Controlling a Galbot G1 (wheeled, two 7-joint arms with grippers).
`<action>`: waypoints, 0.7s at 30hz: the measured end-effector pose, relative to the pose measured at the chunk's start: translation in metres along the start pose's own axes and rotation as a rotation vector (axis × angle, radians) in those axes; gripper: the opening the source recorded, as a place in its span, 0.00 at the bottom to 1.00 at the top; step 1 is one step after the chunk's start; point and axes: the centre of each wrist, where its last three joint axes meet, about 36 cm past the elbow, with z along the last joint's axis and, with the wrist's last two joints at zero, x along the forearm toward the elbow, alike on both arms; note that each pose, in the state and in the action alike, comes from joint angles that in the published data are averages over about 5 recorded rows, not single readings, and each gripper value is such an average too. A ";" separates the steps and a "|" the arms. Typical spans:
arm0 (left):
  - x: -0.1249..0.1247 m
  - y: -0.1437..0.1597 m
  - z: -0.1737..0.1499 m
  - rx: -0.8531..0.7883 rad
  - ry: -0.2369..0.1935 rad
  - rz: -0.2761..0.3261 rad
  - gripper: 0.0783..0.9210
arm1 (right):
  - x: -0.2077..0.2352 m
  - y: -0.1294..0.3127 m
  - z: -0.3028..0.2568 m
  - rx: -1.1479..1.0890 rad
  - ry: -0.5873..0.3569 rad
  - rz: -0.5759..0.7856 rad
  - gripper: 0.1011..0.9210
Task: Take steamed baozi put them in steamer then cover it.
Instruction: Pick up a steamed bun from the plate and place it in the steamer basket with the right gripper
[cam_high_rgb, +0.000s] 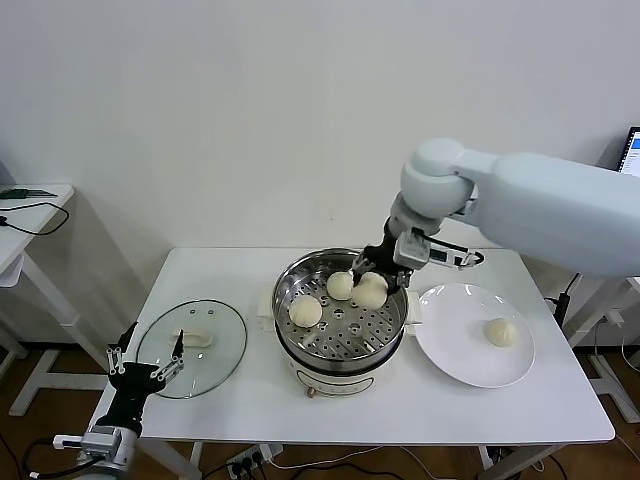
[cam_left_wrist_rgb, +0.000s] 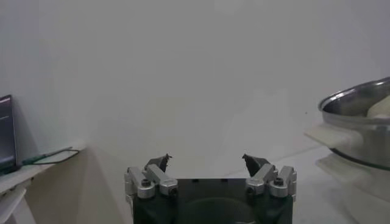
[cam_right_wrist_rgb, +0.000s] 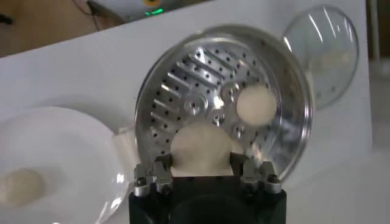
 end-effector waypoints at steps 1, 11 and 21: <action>0.000 0.000 0.001 0.000 0.001 0.000 0.88 | -0.003 -0.002 -0.002 0.016 -0.007 -0.004 0.66; -0.002 0.003 0.007 0.000 0.014 -0.004 0.88 | -0.032 -0.024 -0.013 0.137 -0.065 -0.047 0.66; -0.002 0.006 0.009 0.003 0.017 -0.010 0.88 | -0.057 -0.048 -0.021 0.227 -0.095 -0.072 0.66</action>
